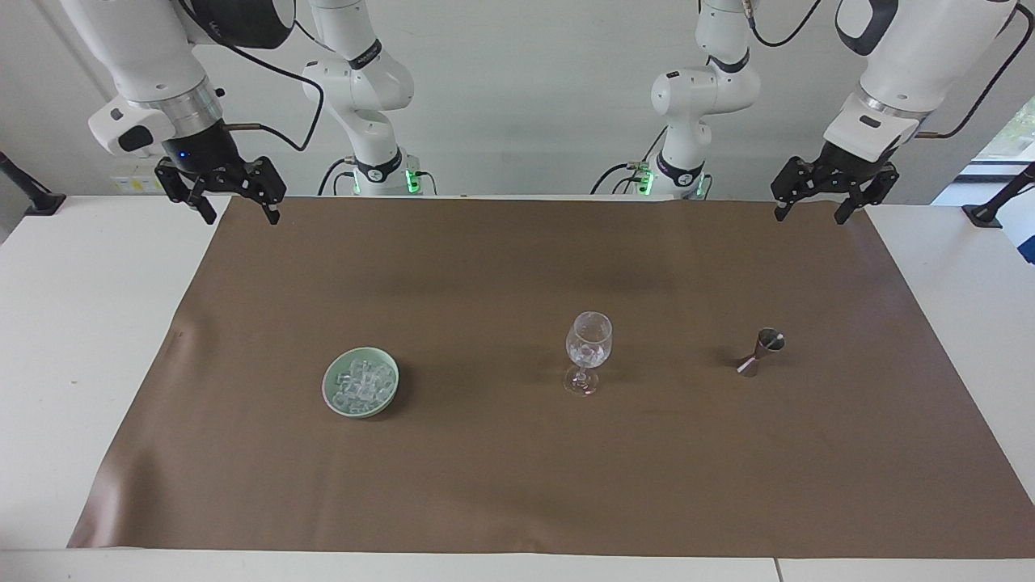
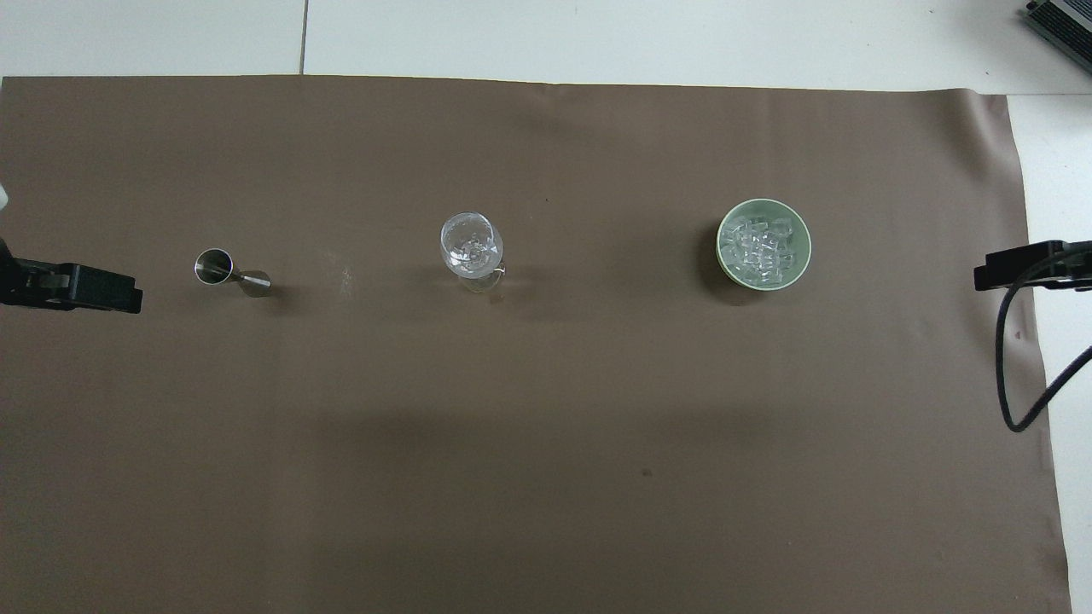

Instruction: Pour wine and add ice with both arms

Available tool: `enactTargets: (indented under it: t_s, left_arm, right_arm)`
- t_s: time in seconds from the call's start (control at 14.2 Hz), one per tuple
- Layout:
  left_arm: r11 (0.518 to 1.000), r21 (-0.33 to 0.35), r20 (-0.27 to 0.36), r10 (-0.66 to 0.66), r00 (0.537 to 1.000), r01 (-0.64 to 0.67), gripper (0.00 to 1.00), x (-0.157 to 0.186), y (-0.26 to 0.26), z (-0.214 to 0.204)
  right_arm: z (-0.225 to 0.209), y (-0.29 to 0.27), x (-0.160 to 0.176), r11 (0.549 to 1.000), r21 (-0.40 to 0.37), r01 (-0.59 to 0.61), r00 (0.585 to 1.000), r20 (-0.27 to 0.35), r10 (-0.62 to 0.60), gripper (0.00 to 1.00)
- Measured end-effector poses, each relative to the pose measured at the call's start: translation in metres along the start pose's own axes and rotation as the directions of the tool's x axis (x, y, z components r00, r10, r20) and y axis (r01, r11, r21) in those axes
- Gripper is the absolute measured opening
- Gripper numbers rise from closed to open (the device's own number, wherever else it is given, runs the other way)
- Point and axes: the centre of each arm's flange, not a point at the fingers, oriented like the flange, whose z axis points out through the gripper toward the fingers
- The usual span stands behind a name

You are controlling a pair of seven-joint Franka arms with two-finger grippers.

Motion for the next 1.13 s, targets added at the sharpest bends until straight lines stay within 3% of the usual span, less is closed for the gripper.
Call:
enactTargets:
  t_s: [0.28,0.71,1.13]
  left_arm:
    - [1.0,0.0,0.0,0.0,1.0,0.0,1.0,0.0,0.0,0.0]
    - [1.0,0.0,-0.003,-0.002,1.0,0.002,1.0,-0.001,-0.001,-0.002]
    - [1.0,0.002,-0.01,-0.002,1.0,0.002,1.0,-0.004,0.0,-0.007]
  right_arm:
    - [-0.023,0.018,-0.012,1.0,0.001,-0.029,1.0,0.007,0.029,1.0]
    - [-0.024,0.018,-0.012,1.0,0.001,-0.029,1.0,0.007,0.029,1.0]
    - [-0.022,0.012,-0.017,1.0,0.004,-0.017,0.999,0.048,0.017,1.0]
